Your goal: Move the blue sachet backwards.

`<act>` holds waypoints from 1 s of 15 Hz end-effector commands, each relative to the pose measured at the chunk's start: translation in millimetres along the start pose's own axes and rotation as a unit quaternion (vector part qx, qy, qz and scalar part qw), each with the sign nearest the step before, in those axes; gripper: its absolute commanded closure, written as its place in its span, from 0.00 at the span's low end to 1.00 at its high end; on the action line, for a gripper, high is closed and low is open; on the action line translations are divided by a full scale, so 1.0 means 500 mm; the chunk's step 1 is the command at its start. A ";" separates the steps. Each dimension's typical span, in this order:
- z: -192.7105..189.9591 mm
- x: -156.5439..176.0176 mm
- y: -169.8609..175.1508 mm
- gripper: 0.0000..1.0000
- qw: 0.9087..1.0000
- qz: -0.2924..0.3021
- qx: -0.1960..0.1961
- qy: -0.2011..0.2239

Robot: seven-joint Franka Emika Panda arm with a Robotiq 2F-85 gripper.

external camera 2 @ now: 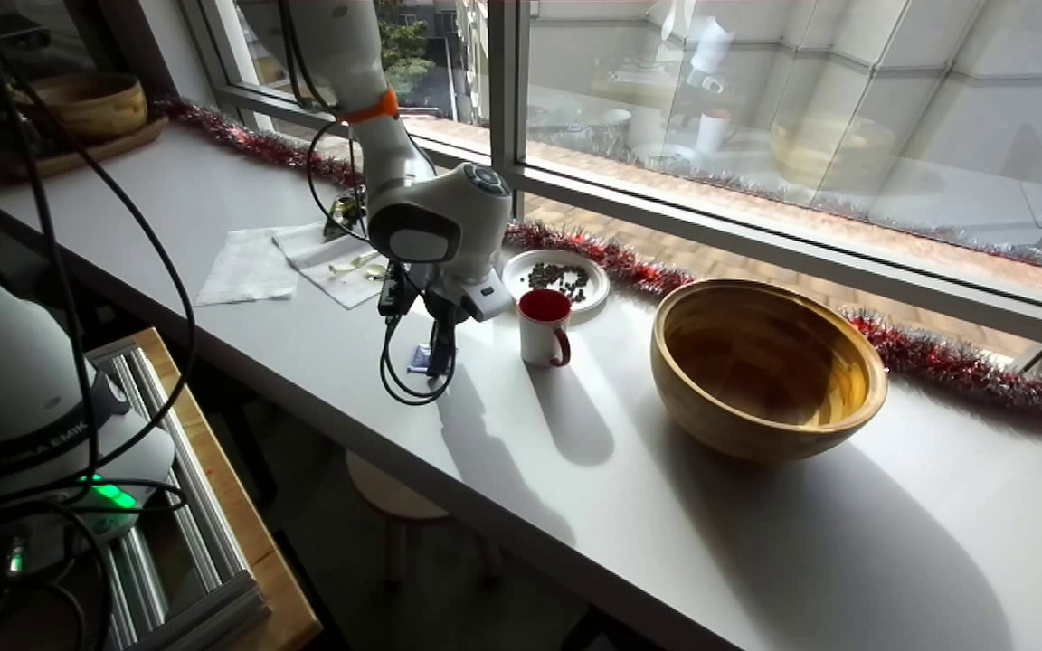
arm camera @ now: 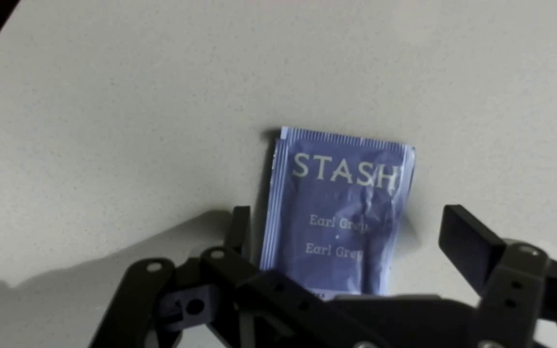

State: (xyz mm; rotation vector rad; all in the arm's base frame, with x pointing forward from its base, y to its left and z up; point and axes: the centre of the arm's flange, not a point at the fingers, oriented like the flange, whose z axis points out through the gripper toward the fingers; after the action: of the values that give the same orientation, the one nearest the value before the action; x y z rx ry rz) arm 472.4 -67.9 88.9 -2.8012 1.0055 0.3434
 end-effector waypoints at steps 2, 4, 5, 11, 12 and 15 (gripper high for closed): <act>0.011 -0.004 -0.013 0.00 1.000 -0.009 0.021 -0.001; 0.013 -0.004 -0.023 0.00 1.000 -0.012 0.024 -0.001; 0.014 -0.003 -0.028 0.00 1.000 -0.013 0.026 -0.001; 0.016 0.009 -0.055 0.00 0.999 -0.019 0.050 0.012; 0.015 0.011 -0.057 0.00 0.998 -0.019 0.054 0.010; 0.016 0.011 -0.065 0.00 0.998 -0.021 0.067 0.003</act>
State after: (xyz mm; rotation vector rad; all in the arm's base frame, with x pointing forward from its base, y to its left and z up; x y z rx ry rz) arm 488.6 -46.9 91.0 -2.7429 0.9548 0.2796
